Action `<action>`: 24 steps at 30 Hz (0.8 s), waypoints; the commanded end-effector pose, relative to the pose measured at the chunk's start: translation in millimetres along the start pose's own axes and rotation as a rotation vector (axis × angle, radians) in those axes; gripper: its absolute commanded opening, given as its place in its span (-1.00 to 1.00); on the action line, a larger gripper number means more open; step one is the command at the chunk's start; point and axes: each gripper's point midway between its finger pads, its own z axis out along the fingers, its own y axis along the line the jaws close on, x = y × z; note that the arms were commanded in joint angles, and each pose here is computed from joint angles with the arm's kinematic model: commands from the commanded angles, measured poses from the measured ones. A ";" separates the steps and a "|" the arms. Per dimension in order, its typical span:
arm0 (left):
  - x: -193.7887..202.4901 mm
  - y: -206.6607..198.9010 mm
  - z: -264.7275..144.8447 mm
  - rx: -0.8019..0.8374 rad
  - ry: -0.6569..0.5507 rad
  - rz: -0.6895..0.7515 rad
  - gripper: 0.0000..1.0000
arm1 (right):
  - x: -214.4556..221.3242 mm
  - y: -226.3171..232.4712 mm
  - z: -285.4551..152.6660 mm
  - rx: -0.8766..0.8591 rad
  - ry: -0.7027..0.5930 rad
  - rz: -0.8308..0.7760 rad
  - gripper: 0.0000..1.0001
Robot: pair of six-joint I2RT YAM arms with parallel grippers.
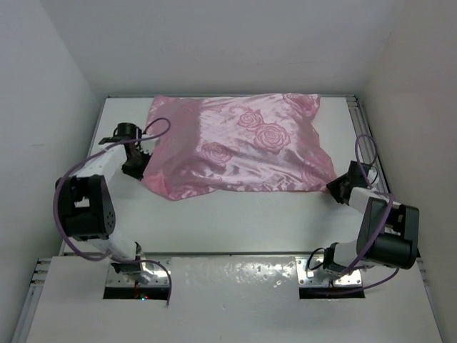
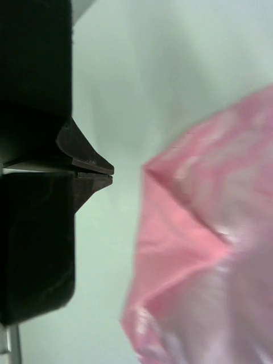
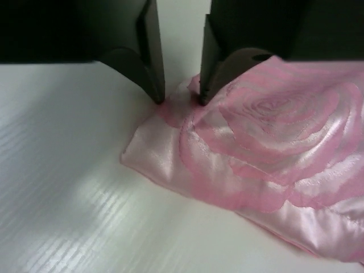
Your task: Put the pillow into the pillowcase
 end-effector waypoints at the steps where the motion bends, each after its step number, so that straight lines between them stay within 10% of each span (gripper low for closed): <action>1: 36.8 -13.0 -11.1 0.034 0.060 0.050 -1.00 | 12.6 -11.0 -4.9 0.030 0.021 0.049 -0.44; 4: 12.2 -23.7 -15.4 0.058 -0.011 0.065 -0.77 | 7.9 -2.6 -6.4 -0.002 0.019 0.024 -0.32; 8: -54.9 -48.4 -27.5 0.039 -0.125 0.197 0.34 | 1.9 6.6 -5.5 -0.006 0.049 -0.027 -0.13; 13: -43.0 -42.2 13.1 -0.071 0.028 0.195 0.61 | 2.0 6.1 -7.3 -0.005 0.052 -0.044 0.00; 19: -21.1 -36.8 34.3 -0.146 0.126 0.198 0.62 | 1.4 0.7 -12.1 0.001 0.024 -0.051 0.03; 24: -5.3 -43.5 36.9 -0.137 0.166 0.205 -0.25 | 0.3 1.2 -12.8 -0.002 0.014 -0.037 0.00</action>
